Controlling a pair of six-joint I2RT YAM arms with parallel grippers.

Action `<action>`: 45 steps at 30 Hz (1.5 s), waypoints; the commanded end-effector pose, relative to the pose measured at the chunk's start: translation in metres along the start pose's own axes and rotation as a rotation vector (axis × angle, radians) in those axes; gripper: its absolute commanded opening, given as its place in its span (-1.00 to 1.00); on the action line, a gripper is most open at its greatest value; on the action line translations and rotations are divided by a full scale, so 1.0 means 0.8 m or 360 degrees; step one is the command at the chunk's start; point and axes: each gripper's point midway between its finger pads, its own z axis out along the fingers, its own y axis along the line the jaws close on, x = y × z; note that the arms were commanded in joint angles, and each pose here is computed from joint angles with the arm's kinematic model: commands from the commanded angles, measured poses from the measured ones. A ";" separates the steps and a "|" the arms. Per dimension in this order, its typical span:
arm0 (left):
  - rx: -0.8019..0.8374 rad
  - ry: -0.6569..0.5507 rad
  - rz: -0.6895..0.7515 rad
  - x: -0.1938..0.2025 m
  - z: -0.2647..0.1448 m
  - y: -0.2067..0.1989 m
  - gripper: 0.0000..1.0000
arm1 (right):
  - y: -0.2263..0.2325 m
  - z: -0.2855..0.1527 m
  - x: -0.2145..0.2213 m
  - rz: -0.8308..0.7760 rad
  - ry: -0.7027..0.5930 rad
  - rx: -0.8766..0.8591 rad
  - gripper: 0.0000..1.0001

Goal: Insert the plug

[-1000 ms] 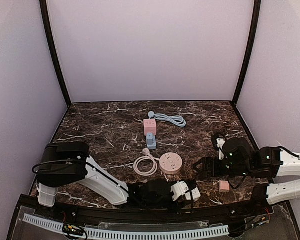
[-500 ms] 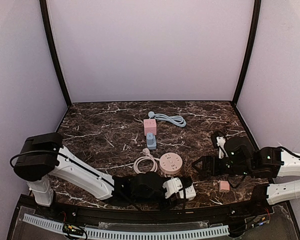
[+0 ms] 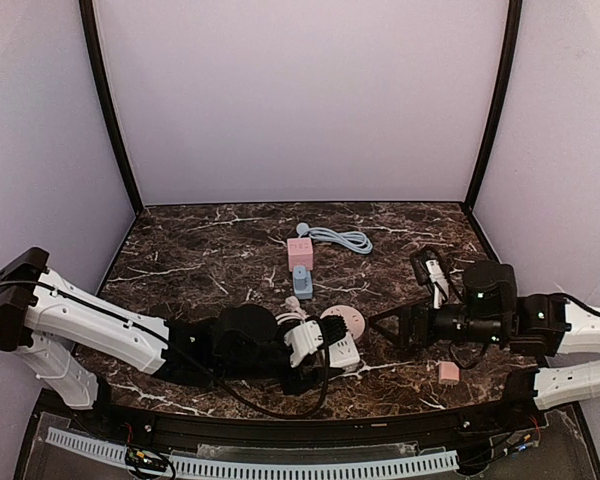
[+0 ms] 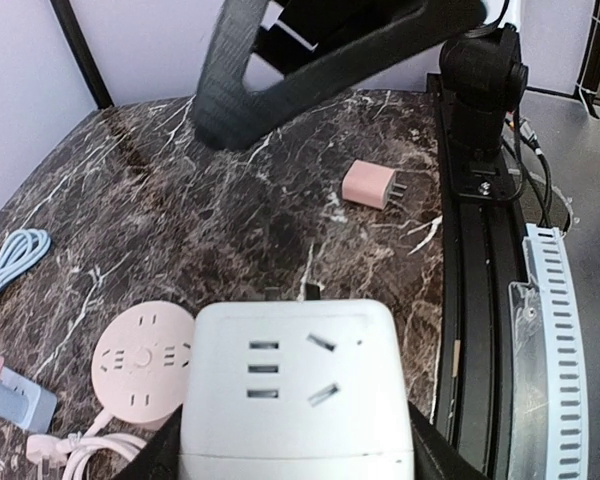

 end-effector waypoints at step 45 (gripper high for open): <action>-0.0343 -0.0501 0.0816 -0.056 -0.076 0.048 -0.38 | 0.135 0.045 -0.016 -0.0175 0.0376 -0.0899 0.97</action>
